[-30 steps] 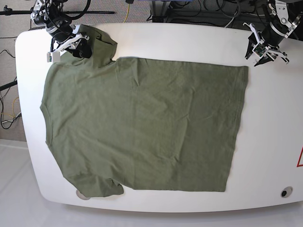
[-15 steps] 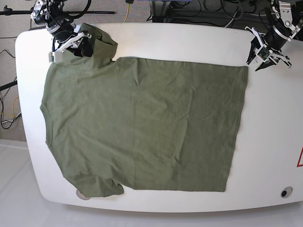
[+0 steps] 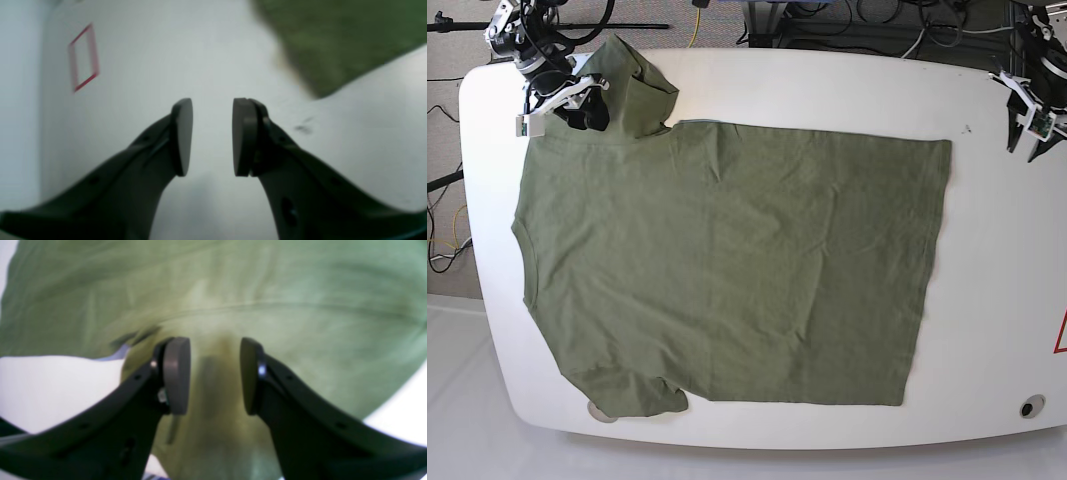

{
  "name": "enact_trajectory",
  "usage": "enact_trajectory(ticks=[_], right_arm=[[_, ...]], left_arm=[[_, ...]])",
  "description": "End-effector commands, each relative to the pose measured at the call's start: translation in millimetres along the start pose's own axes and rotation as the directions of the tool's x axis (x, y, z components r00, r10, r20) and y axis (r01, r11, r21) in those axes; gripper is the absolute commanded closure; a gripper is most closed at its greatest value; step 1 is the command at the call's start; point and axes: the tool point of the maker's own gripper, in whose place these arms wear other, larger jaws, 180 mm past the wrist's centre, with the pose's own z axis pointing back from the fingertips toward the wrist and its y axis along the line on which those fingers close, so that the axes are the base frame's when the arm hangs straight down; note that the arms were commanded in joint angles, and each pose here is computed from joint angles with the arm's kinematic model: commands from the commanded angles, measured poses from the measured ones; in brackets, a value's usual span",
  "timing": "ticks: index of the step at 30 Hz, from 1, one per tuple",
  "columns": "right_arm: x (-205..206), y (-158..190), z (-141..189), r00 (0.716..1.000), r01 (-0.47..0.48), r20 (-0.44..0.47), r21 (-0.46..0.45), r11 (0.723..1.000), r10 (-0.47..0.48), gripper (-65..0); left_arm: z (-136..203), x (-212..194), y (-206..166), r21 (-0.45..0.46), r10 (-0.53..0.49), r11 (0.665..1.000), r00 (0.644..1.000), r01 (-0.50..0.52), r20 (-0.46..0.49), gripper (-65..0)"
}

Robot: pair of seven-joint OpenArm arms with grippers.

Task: Fold the T-shirt properly
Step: 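Lower the held sleeve and move left gripper toward the shirt corner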

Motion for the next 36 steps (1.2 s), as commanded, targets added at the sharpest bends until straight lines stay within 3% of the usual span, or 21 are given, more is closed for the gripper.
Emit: enact_trajectory(ticks=[1, 8, 18, 36], right_arm=[[24, 0, 2, 0.998, -0.041, 0.056, 0.007, 0.999, 0.040, -24.1], [37, 1, 1, 0.997, -0.077, 0.031, 0.017, 0.997, 0.076, -23.6], [15, -3, 1, 0.997, -0.056, -0.054, 0.026, 0.998, 0.057, -22.8], [-10, 5, -5, 0.997, 0.027, -0.067, 0.053, 0.998, -0.023, -22.5]], left_arm=[[-1, 13, -1, -0.013, 0.006, 1.000, 0.999, -0.005, 0.049, -19.6], [-4, 8, -13, -0.050, -0.002, 0.999, 1.000, 0.003, 0.027, -19.7], [-1, 13, -6, -0.027, 0.062, 0.998, 0.996, -0.060, 0.070, -19.7], [-4, 17, -3, -0.014, 0.065, 0.998, 0.994, -0.064, 0.087, -18.9]])
